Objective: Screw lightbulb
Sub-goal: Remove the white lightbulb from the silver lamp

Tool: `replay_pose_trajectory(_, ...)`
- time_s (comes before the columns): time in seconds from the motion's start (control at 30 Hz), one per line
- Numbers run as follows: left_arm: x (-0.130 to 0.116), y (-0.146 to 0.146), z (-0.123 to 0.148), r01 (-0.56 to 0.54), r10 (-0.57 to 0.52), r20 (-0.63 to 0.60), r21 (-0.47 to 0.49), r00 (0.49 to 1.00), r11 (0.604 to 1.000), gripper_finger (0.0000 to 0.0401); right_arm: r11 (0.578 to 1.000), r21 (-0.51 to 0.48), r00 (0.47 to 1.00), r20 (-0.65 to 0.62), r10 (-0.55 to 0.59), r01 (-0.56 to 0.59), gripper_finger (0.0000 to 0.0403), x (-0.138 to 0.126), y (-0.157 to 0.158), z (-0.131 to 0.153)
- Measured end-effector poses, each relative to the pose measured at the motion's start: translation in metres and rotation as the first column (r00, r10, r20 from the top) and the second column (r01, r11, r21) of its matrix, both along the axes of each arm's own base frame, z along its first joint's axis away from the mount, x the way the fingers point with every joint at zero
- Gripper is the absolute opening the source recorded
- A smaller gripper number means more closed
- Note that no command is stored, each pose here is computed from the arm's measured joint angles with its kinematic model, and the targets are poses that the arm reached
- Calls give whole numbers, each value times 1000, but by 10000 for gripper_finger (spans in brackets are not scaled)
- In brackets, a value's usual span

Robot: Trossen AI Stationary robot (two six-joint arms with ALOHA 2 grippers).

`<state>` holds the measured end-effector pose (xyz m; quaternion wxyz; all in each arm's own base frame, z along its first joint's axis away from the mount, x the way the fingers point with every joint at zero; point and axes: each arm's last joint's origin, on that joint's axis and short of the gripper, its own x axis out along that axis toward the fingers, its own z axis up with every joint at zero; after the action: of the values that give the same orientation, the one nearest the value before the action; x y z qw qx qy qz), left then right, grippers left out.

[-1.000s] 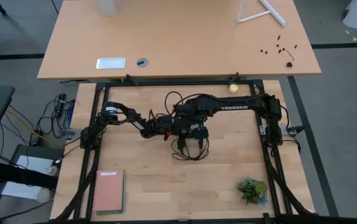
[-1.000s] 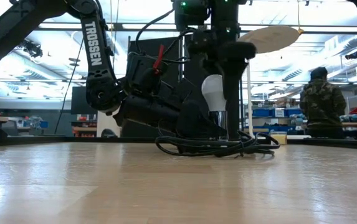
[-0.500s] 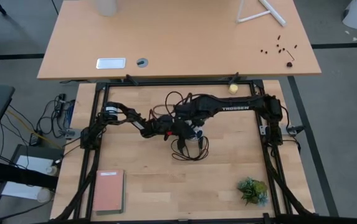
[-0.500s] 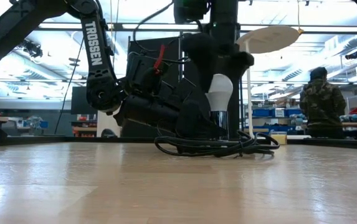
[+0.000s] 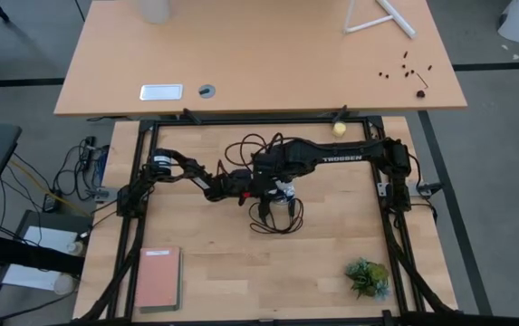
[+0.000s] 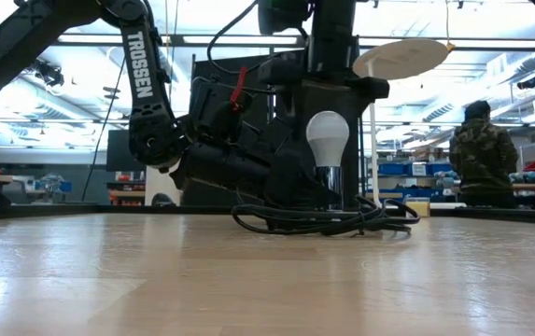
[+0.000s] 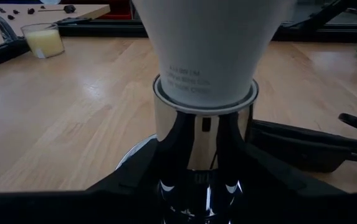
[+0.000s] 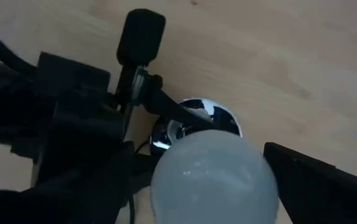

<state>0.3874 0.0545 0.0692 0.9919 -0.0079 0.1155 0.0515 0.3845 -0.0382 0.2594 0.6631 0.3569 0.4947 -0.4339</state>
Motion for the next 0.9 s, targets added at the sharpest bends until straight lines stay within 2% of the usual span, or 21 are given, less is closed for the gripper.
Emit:
replay_pose_trajectory(0.17,0,0,0,-16,16,5,-5,1000,1000,185,997,2,997,-3,-72,72,350,-1,12,-10)
replay_pose_trajectory(0.27,0,0,0,-16,16,6,-5,1000,1000,185,995,-33,995,6,-97,98,347,-1,17,-14)
replay_pose_trajectory(0.5,0,0,0,-15,15,0,-8,1000,1000,185,996,-42,997,-11,-83,82,346,-3,22,-18)
replay_pose_trajectory(0.7,0,1,0,-14,14,0,-8,1000,1000,185,1000,-21,999,-52,-5,4,333,-5,20,-24)
replay_pose_trajectory(0.9,0,1,0,-15,15,0,-10,1000,1000,185,993,-17,990,-80,118,-119,265,-5,8,-25)
